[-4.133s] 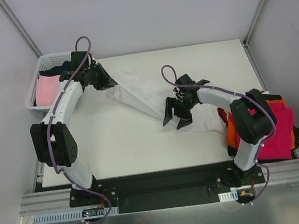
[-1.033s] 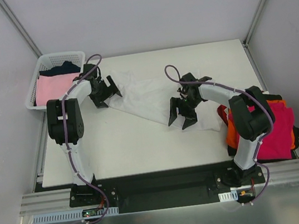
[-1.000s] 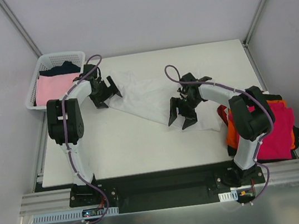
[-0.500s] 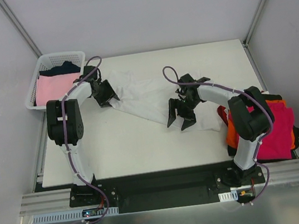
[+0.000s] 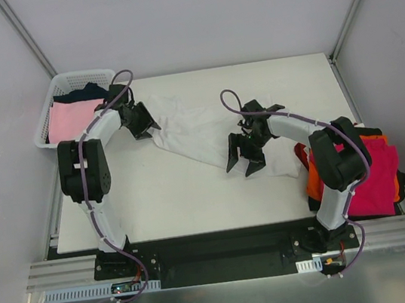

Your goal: Fold and stack the t-shirts

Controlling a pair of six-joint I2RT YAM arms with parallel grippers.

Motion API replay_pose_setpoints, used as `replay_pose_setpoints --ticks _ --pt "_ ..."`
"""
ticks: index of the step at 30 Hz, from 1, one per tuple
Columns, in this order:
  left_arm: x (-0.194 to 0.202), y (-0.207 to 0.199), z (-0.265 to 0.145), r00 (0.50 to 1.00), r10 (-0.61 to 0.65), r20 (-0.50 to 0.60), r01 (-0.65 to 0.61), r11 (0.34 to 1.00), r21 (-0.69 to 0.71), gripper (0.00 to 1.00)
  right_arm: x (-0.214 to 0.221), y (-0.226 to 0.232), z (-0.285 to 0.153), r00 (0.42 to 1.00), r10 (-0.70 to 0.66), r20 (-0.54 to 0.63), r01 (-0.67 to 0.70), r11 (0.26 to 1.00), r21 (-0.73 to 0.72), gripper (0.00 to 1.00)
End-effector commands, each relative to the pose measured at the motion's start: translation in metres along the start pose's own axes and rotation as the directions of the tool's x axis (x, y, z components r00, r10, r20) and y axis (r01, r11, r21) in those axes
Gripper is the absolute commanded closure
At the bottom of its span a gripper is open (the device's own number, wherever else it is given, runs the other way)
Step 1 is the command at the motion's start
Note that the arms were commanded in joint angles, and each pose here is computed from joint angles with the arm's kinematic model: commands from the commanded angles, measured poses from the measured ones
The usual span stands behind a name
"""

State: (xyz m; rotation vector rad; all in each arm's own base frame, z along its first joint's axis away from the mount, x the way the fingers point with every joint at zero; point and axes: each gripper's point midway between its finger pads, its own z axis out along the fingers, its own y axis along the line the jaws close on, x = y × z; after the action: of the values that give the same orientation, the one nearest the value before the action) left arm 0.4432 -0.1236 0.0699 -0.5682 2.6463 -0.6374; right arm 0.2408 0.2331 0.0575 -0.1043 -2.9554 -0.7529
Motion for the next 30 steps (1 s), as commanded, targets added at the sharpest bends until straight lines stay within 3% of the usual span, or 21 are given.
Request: replay_pose_setpoints --ticks 1,7,14,23,26,27,30 --pt "0.002 -0.033 -0.041 0.999 0.003 0.044 -0.007 0.996 0.093 0.52 0.003 0.005 -0.001 1.0 -0.019 -0.003 0.019 1.0 -0.009 0.26" --pt "0.012 -0.029 -0.044 0.999 0.015 0.033 -0.017 0.996 0.082 0.51 0.004 0.007 0.001 1.0 -0.026 0.003 0.026 1.0 -0.013 0.26" --pt "0.013 0.026 -0.023 0.995 0.096 0.032 -0.091 0.987 -0.134 0.49 0.01 0.005 0.001 1.0 -0.023 0.012 0.023 1.0 -0.005 0.26" --pt "0.0 0.045 0.004 0.992 0.125 -0.001 -0.123 0.978 -0.169 0.49 0.014 0.001 0.002 1.0 -0.015 0.004 0.015 1.0 0.004 0.26" --pt "-0.006 0.05 0.009 0.992 0.125 0.007 -0.122 0.975 -0.188 0.37 0.014 0.003 -0.002 1.0 -0.021 0.012 0.021 1.0 0.008 0.26" --pt "-0.008 0.049 0.01 0.992 0.123 0.005 -0.12 0.976 -0.183 0.25 0.013 0.002 -0.003 1.0 -0.023 0.014 0.023 1.0 0.009 0.26" --pt "-0.01 0.045 0.011 0.992 0.123 0.001 -0.121 0.98 -0.16 0.11 0.016 -0.001 -0.003 1.0 -0.022 0.009 0.022 1.0 0.016 0.26"
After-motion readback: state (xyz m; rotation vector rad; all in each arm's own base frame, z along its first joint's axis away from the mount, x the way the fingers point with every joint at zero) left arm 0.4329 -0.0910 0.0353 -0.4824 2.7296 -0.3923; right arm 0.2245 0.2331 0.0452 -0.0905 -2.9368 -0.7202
